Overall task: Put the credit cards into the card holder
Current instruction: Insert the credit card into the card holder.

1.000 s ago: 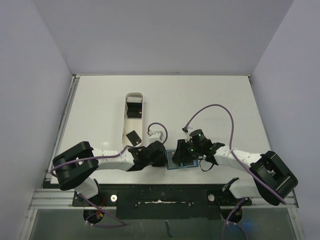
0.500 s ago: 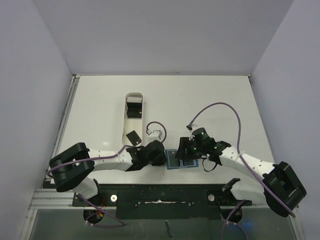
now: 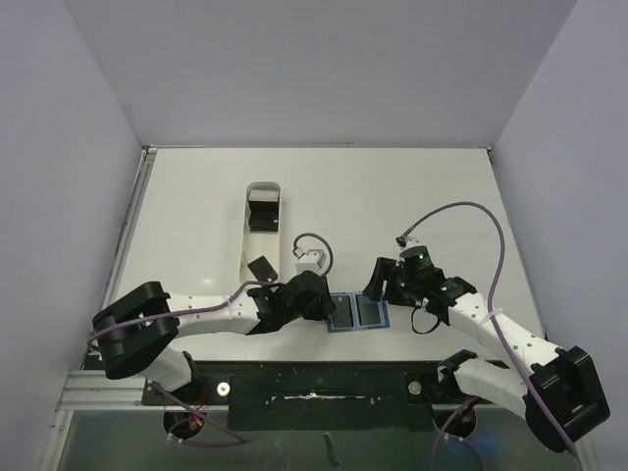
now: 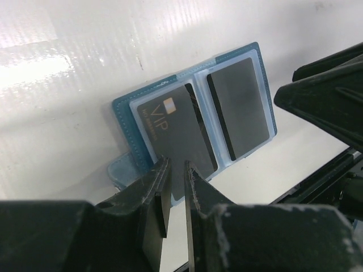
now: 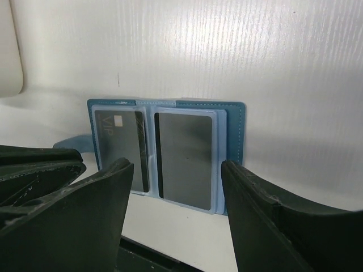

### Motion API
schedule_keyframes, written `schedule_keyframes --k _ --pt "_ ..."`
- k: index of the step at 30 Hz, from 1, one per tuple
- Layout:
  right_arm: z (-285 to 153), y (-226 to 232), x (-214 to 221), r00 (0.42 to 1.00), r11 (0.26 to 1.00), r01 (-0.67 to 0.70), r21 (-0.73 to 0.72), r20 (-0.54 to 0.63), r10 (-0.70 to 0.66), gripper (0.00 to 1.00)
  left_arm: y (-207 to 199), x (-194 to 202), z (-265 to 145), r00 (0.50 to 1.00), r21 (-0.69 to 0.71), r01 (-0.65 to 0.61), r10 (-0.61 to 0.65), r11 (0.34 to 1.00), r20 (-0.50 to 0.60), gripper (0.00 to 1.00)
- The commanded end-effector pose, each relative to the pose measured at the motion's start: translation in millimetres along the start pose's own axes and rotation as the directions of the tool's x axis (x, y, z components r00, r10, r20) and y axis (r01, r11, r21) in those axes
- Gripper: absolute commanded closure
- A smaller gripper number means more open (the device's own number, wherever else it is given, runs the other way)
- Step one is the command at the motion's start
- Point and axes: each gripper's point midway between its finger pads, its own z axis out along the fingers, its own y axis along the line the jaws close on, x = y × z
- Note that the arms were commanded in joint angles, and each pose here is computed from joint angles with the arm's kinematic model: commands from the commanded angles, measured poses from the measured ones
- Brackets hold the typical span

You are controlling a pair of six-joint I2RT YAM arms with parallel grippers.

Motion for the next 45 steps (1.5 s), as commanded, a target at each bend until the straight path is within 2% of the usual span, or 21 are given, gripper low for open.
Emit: schedule_keyframes --k 1,14,24,31,45 --pt "5.3 4.0 2.3 1.000 0.999 0.009 -0.034 -0.010 -0.010 0.36 -31.8 -11.1 7.1 1.000 0.100 -0.012 0.009 0.995 0.025 0.85" --pt "23.1 0.7 18.3 0.999 0.998 -0.012 -0.067 -0.049 0.009 0.37 -0.2 14.9 20.5 1.000 0.011 -0.007 0.007 1.000 -0.029 0.85" --pt "23.6 6.6 22.7 0.998 0.994 -0.015 -0.109 -0.064 0.008 0.39 3.1 17.9 21.8 0.999 0.005 -0.001 0.001 1.000 -0.033 0.85" --pt "10.0 -0.3 9.5 1.000 0.999 -0.002 -0.033 -0.026 0.001 0.37 1.6 16.3 20.7 1.000 0.010 0.002 -0.002 1.000 -0.028 0.85" --pt "15.3 14.3 10.3 0.999 0.993 -0.004 -0.116 -0.035 0.000 0.37 2.7 16.5 21.8 1.000 0.001 0.002 -0.002 1.000 -0.029 0.85"
